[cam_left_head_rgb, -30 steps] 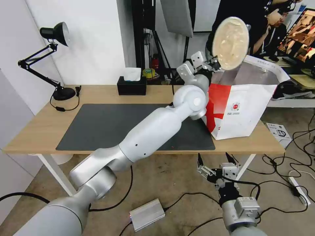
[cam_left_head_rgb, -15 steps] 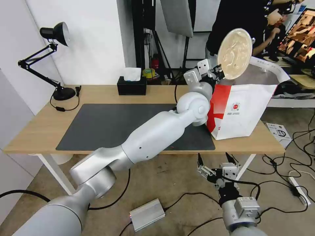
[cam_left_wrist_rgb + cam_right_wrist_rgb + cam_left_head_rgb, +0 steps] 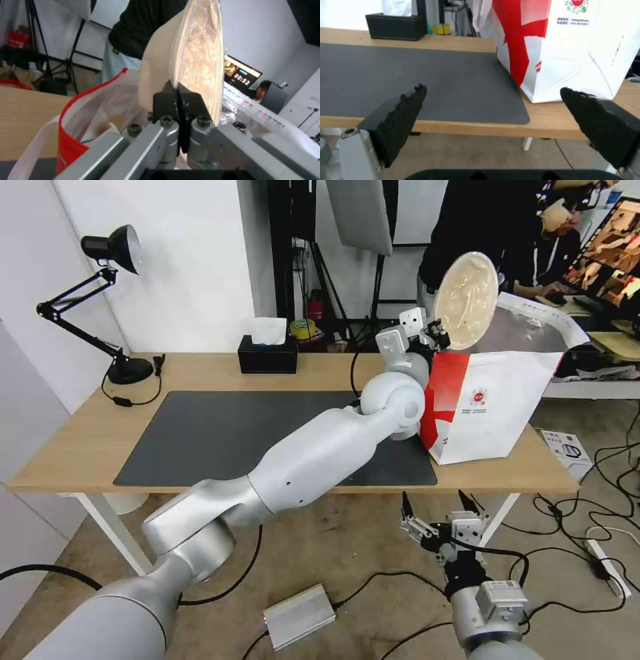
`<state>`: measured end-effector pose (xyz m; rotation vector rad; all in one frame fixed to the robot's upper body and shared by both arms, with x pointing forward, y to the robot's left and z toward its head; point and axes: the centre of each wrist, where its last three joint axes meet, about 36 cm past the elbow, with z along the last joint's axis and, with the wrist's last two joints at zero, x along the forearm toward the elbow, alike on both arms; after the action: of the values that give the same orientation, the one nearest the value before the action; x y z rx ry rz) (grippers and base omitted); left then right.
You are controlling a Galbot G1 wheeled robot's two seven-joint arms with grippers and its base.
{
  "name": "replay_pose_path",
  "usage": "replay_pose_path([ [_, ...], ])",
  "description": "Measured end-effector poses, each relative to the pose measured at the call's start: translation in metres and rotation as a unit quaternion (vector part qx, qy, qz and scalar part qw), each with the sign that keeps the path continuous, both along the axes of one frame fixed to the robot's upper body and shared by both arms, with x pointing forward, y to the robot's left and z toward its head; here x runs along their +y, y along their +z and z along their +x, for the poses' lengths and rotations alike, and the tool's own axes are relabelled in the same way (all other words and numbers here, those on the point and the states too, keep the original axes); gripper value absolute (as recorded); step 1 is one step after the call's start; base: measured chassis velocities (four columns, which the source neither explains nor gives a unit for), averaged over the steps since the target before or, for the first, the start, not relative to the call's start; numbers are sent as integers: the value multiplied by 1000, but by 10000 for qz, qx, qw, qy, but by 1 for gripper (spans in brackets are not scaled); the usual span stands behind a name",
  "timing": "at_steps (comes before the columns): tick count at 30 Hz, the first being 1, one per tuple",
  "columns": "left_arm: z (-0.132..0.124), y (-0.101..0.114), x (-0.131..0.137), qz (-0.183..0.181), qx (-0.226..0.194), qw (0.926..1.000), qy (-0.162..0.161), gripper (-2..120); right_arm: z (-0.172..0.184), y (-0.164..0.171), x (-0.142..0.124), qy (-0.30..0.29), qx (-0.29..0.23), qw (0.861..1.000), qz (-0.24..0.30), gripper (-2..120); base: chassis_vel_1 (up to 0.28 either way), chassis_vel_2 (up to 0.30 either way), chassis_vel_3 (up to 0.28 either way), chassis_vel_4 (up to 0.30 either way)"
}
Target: Pick up the trash from the table and place it into the takeout bag.
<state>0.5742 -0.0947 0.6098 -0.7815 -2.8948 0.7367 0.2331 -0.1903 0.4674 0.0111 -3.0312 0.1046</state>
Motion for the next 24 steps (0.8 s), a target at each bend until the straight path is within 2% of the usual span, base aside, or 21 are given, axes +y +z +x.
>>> replay_pose_path([
  [10,-1,-10,-2,319,-232,9992,4,0,0,0,0,0,0,10000,0,100,0,0,0,0],
  [14,-2,-17,0,577,-387,9975,-145,0,0,0,0,0,0,10000,0,100,0,0,0,0],
  [18,-3,-20,1,677,-489,9963,-205,0,0,0,0,0,0,10000,0,100,0,0,0,0],
  [21,-2,-26,1,882,-742,9929,-291,0,0,0,0,0,0,10000,0,100,0,0,0,0],
  [24,-1,-29,2,971,-826,9913,-313,0,0,0,0,0,0,10000,0,100,0,0,0,0],
])
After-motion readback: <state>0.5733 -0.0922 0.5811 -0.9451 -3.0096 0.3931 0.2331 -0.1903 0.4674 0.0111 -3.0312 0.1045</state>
